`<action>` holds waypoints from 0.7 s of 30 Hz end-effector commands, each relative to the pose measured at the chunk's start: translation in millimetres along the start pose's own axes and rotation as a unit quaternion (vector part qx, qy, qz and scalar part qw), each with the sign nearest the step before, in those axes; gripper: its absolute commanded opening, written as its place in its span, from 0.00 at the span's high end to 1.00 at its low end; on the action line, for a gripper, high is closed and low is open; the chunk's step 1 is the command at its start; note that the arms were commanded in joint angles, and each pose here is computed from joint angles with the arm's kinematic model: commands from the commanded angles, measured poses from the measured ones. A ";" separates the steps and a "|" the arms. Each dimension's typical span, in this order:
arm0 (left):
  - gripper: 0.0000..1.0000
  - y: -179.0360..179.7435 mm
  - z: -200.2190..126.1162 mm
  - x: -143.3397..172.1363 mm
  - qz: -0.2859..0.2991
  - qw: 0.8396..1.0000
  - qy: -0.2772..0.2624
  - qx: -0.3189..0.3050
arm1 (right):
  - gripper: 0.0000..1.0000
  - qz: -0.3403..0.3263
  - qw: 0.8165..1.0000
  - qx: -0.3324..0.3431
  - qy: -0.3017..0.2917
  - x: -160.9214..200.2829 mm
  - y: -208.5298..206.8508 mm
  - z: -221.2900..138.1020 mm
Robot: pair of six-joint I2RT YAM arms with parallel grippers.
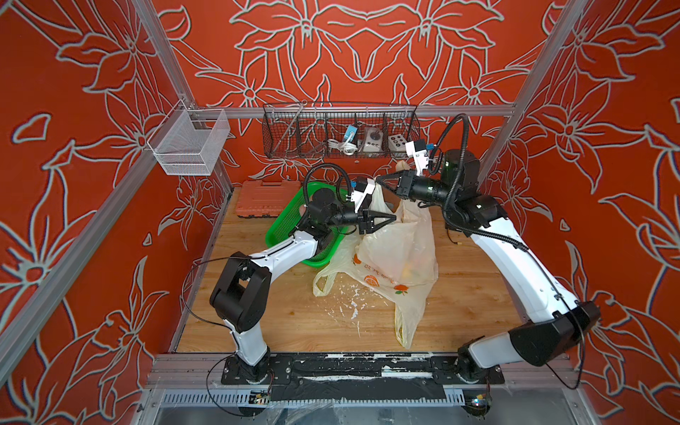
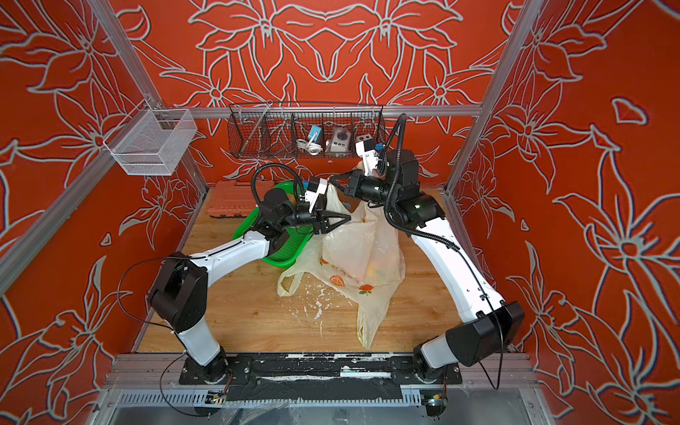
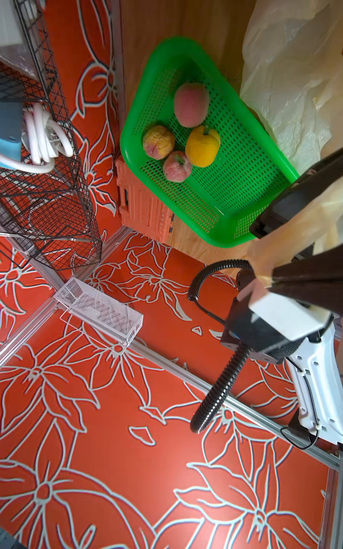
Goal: Place the peach into a plastic bag & tie a knot
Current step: Cross the plastic bag with the plastic bag.
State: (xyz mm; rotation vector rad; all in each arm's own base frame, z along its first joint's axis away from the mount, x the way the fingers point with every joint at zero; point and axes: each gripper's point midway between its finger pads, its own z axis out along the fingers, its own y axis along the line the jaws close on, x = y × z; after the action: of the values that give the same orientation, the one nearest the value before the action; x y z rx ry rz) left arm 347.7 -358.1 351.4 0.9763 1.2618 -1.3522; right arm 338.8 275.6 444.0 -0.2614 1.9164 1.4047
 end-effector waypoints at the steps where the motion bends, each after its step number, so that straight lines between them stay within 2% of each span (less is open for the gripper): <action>1: 0.67 3.3 2.5 -9.1 0.011 1.000 -0.012 0.004 | 1.00 -0.012 0.999 -0.041 -0.027 -11.6 26.7 -7.5; 4: 0.97 6.2 3.2 -7.7 0.006 1.000 -0.009 0.002 | 1.00 -0.018 0.999 -0.041 -0.021 -10.0 27.7 -8.9; 5: 1.00 9.2 1.3 -6.4 0.003 1.000 -0.008 -0.002 | 0.92 -0.031 0.999 -0.032 -0.019 -10.6 27.8 -14.7; 7: 1.00 13.3 -2.7 -6.4 -0.003 1.000 -0.005 -0.009 | 0.70 -0.076 0.997 0.009 -0.016 -12.7 21.9 -34.0; 8: 1.00 14.8 -5.0 -6.3 -0.006 1.000 -0.004 -0.010 | 0.60 -0.098 0.994 0.055 -0.016 -13.8 10.3 -48.0; 10: 1.00 17.4 -9.2 -8.2 -0.011 1.000 -0.005 -0.012 | 0.49 -0.129 0.980 0.151 -0.017 -15.1 -22.4 -77.5; 12: 1.00 19.1 -12.1 -10.4 -0.018 1.000 -0.006 -0.013 | 0.40 -0.154 0.958 0.240 -0.008 -13.2 -58.2 -104.3; 14: 1.00 17.5 -13.8 -12.2 -0.019 1.000 -0.006 -0.012 | 0.21 -0.181 0.926 0.331 0.024 -4.9 -95.4 -123.2; 15: 1.00 15.6 -13.6 -12.6 -0.020 1.000 -0.005 -0.008 | 0.08 -0.188 0.913 0.359 0.046 0.9 -111.6 -126.4; 16: 1.00 13.9 -13.4 -12.7 -0.020 1.000 -0.003 -0.004 | 0.03 -0.194 0.903 0.379 0.057 3.7 -124.7 -127.8; 18: 1.00 14.0 -12.9 -11.8 -0.022 1.000 0.000 -0.002 | 0.03 -0.197 0.894 0.396 0.072 4.8 -141.8 -124.2; 21: 1.00 12.5 -12.4 -10.5 -0.030 1.000 0.004 0.005 | 0.03 -0.197 0.894 0.396 0.078 1.6 -157.9 -111.6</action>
State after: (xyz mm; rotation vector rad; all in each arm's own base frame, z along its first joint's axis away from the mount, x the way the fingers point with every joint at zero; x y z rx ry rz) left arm 367.7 -342.6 347.4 0.9235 1.3305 -1.3759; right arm 364.9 127.8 380.8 -0.2764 2.1308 0.4392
